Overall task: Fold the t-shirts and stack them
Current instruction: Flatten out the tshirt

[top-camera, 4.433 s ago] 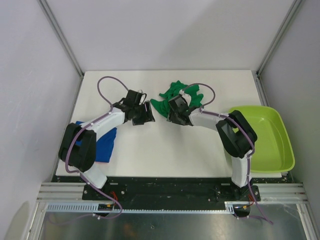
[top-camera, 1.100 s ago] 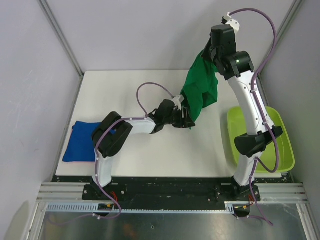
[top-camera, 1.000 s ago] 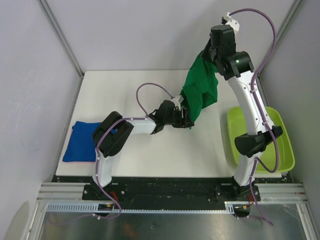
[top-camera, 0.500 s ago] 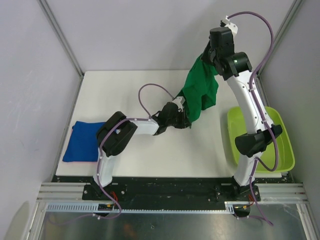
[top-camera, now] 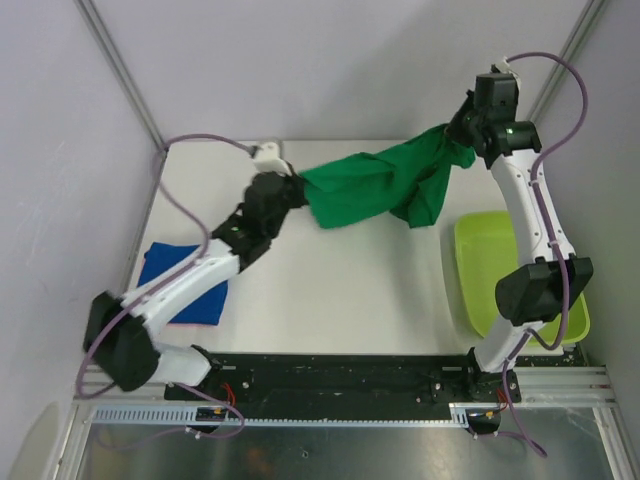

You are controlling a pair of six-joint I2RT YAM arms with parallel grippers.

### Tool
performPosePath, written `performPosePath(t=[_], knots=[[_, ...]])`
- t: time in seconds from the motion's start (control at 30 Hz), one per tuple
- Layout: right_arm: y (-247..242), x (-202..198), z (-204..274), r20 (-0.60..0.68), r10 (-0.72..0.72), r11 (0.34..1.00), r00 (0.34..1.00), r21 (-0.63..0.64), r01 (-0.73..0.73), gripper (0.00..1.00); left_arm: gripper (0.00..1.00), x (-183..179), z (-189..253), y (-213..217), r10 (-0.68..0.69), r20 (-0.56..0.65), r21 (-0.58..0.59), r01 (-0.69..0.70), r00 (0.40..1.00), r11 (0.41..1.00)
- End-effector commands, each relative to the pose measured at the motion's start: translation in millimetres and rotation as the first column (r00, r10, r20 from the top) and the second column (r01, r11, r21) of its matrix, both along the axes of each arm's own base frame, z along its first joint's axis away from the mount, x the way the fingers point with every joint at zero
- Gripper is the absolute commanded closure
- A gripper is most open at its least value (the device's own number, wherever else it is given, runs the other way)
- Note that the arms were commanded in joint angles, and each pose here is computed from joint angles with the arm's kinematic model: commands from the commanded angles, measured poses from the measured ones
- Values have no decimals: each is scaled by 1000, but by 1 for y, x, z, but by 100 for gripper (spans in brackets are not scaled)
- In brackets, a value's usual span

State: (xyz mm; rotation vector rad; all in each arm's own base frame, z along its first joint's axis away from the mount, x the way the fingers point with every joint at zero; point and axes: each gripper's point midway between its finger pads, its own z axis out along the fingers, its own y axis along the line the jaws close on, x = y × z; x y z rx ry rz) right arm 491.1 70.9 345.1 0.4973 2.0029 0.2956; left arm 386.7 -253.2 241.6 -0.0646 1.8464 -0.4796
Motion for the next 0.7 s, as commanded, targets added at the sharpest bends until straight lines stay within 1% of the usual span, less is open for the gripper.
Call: performPosePath(t=[0.0, 0.17, 0.23, 0.3, 0.43, 0.6, 0.67], knots=[[-2, -30, 54, 161, 51, 997, 986, 52, -60, 100, 100, -12, 82, 80, 200, 178, 120, -223, 964, 967], [-14, -63, 63, 207, 58, 994, 977, 79, -75, 100, 100, -37, 142, 116, 265, 285, 78, -298, 921, 952], [-13, -69, 67, 235, 78, 991, 969, 86, -101, 100, 100, -40, 158, 123, 281, 307, 55, -312, 909, 948], [-11, -69, 71, 273, 102, 987, 957, 90, -131, 100, 100, -35, 168, 127, 297, 313, 40, -325, 902, 945], [-1, -50, 76, 343, 144, 976, 928, 105, -190, 100, 100, -7, 187, 128, 318, 311, 16, -339, 896, 941], [11, -1, 80, 432, 169, 961, 886, 129, -246, 100, 100, 59, 203, 132, 349, 299, -35, -355, 888, 934], [12, 21, 86, 462, 165, 959, 871, 131, -251, 100, 100, 83, 226, 130, 341, 329, -73, -336, 881, 939]])
